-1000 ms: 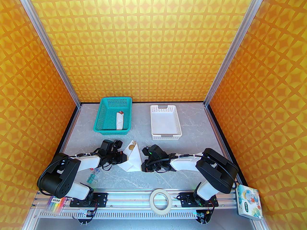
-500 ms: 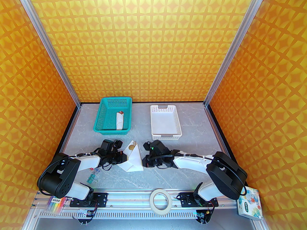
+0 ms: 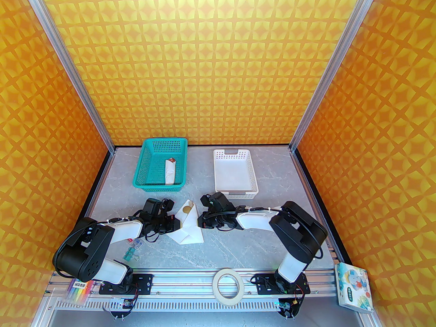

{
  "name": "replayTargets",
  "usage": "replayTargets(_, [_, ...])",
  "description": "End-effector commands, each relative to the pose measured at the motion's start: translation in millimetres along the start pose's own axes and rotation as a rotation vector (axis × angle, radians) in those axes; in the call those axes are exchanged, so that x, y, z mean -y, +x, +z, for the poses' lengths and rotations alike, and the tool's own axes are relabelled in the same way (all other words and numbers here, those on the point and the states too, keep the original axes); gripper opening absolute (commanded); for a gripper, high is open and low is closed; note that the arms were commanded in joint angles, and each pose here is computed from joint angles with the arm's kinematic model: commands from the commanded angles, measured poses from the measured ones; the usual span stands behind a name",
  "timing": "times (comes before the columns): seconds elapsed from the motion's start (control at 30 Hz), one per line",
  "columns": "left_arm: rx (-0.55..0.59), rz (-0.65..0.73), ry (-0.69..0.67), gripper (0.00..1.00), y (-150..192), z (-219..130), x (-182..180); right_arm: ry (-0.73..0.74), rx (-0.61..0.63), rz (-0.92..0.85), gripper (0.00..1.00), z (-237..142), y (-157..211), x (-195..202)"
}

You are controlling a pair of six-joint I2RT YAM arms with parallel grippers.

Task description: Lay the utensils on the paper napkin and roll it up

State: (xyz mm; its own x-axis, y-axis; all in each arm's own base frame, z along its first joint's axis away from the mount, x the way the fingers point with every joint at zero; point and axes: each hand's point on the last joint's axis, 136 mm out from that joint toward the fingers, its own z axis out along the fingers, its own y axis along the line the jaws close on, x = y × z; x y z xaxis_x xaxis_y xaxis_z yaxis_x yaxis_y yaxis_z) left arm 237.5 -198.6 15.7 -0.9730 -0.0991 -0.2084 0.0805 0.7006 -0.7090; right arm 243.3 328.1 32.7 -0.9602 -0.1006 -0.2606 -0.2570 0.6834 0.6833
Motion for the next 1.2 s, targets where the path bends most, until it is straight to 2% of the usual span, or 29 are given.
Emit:
replayTargets(0.0, [-0.055, -0.048, -0.130, 0.00, 21, 2, -31, -0.005, 0.027, -0.004, 0.00, 4, -11, -1])
replayTargets(0.43, [-0.058, -0.050, -0.134, 0.00, 21, 2, -32, 0.107, -0.002, -0.002, 0.00, 4, 3, 27])
replayTargets(1.17, [-0.059, -0.048, -0.137, 0.00, 21, 2, -32, 0.089, -0.002, -0.015, 0.00, -5, 8, 23])
